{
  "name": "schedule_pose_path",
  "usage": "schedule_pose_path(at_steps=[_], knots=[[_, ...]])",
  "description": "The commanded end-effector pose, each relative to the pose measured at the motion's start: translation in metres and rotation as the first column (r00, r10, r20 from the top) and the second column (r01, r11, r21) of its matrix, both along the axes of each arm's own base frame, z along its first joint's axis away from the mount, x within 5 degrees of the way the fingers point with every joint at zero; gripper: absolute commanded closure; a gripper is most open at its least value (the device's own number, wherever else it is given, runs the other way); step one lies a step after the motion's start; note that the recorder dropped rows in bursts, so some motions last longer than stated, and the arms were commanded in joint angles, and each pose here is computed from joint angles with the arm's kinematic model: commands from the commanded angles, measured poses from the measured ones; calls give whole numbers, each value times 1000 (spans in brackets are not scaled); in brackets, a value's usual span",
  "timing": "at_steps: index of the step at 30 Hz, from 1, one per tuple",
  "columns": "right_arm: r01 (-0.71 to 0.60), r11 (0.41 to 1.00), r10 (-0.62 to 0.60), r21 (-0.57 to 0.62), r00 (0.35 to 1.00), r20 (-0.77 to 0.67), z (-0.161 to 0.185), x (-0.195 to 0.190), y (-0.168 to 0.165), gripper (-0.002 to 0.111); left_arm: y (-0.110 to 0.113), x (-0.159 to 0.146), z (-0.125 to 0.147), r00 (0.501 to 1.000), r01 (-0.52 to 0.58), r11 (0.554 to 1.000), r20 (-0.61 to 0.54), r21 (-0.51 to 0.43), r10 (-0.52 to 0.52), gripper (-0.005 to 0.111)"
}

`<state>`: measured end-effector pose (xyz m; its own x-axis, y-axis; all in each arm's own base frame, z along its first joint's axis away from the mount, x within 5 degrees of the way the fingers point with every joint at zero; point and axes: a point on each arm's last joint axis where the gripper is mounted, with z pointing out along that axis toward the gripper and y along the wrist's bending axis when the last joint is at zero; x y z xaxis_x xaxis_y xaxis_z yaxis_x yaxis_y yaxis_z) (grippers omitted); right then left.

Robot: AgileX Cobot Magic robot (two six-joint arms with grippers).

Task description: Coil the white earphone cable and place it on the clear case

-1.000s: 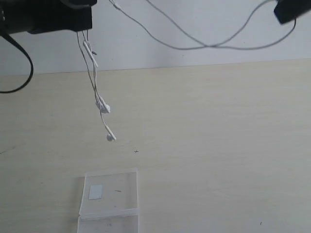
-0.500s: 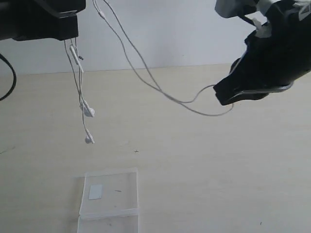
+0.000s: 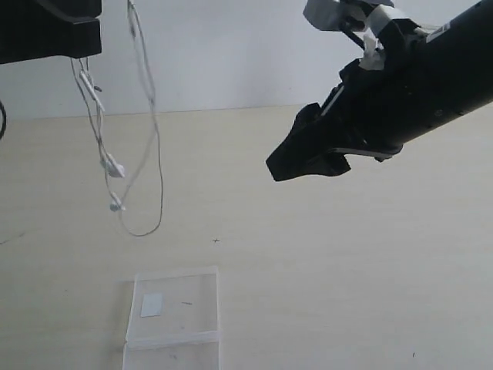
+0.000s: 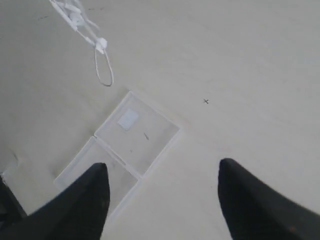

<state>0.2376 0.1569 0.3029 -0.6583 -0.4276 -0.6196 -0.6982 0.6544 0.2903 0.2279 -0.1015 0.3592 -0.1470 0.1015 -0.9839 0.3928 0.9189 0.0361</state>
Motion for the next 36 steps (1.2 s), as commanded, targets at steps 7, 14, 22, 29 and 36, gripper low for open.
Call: schedule_pose_path(at_steps=[7,14,22,29,36], knots=[[-333,915,277,226,929,244,23,-10,22,46,5,-1,-1,999,-45,999,-21,-7,45,107],[-311,912,215,269,918,332,23,-6,43,38,5,0,3,996,-69,991,-56,-114,63,107],[-129,971,26,203,897,442,10,0,79,36,10,2,7,994,-96,986,-54,-134,90,107],[-23,982,-61,188,902,428,-11,1,103,36,19,6,9,990,-130,968,-73,-215,117,107],[43,991,-98,129,881,463,-29,2,122,28,17,5,10,992,-114,961,-76,-252,98,107]])
